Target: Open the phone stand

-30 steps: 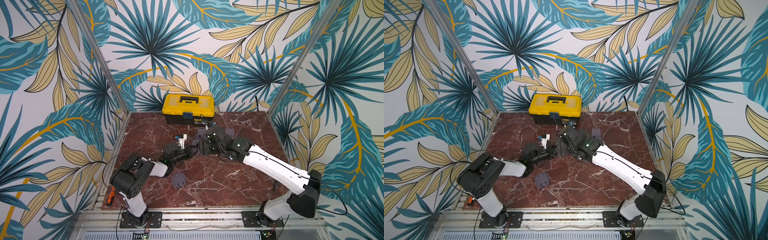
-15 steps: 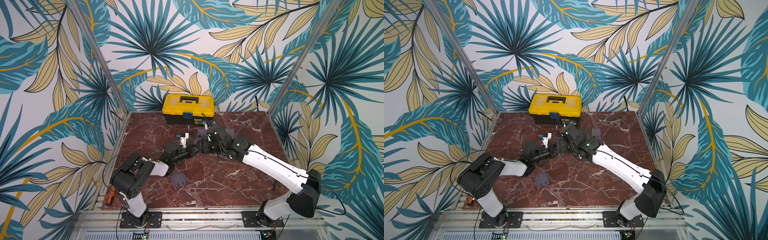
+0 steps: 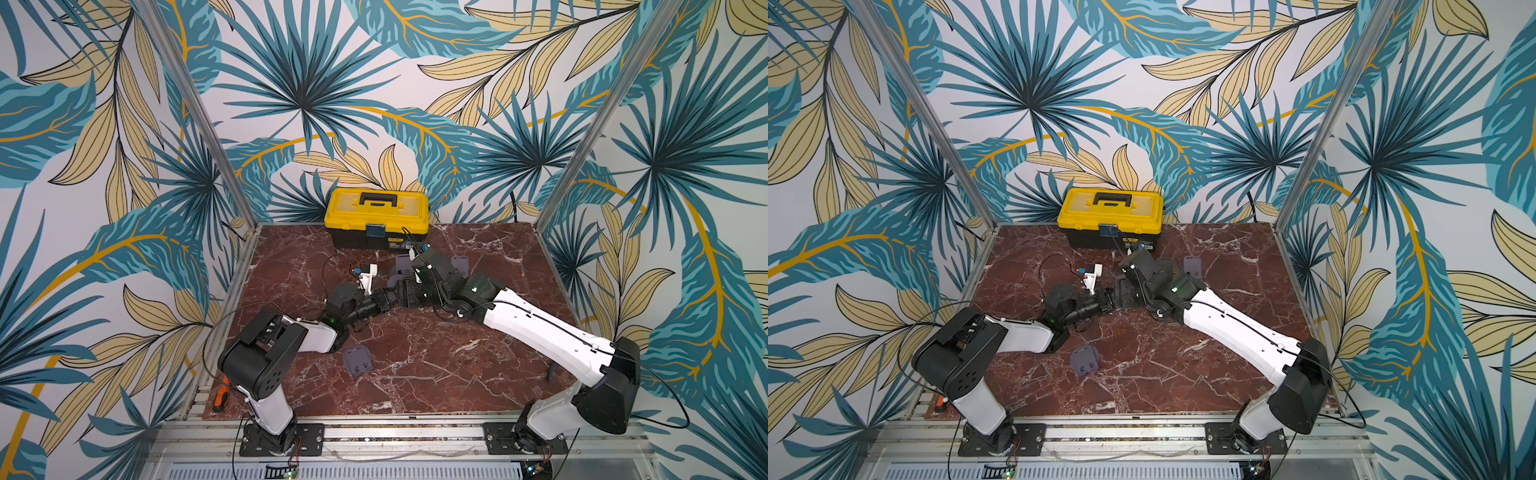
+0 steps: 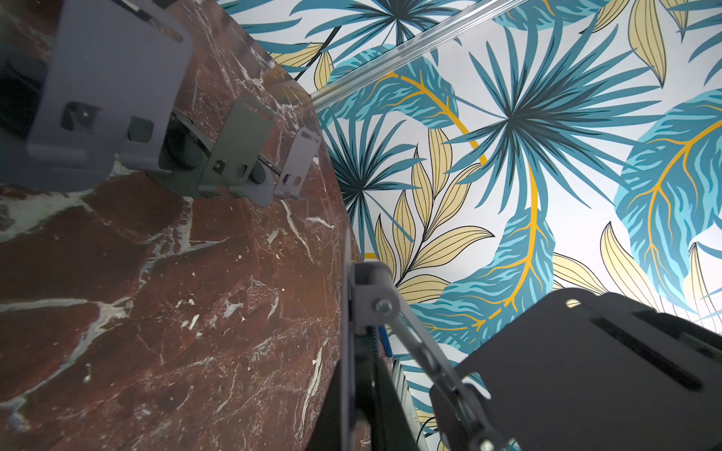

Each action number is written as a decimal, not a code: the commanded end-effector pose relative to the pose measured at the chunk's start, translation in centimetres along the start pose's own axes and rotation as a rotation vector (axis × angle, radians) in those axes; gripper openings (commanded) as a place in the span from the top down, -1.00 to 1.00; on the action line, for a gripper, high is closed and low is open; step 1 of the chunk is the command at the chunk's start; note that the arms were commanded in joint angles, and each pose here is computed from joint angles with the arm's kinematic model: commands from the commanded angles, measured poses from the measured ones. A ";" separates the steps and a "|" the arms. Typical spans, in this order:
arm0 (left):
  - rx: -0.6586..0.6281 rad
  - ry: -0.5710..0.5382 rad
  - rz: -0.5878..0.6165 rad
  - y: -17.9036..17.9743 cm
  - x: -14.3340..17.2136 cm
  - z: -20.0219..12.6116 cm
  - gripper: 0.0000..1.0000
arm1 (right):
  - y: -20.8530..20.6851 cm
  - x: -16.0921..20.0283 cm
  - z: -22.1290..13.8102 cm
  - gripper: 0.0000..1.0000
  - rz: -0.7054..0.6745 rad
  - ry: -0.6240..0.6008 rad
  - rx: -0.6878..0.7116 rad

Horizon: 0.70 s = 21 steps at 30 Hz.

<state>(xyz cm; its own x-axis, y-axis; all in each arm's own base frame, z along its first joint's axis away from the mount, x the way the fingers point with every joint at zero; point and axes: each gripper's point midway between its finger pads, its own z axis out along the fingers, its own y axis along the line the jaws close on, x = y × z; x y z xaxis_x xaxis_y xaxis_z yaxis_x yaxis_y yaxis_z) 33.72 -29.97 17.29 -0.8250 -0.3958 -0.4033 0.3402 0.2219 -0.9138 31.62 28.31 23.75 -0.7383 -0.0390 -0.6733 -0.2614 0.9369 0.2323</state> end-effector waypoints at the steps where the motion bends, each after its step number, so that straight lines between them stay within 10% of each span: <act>1: 0.085 -0.024 0.077 -3.2 -1.2 0.0 1.00 | -1.3 0.5 0.0 -0.58 0.009 -0.002 0.046; 21: 0.088 -0.024 0.077 -3.4 -1.2 0.1 1.00 | 0.5 0.8 1.6 -0.45 0.001 0.050 -0.019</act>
<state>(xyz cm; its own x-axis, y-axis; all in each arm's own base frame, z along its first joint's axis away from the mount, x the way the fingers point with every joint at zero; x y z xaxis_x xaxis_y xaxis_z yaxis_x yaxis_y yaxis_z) 33.74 -29.90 17.63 -0.8208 -0.4006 -0.4073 0.3455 0.2196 -0.9123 31.84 28.73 22.33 -0.7619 -0.0546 -0.6454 -0.2630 0.9367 0.2313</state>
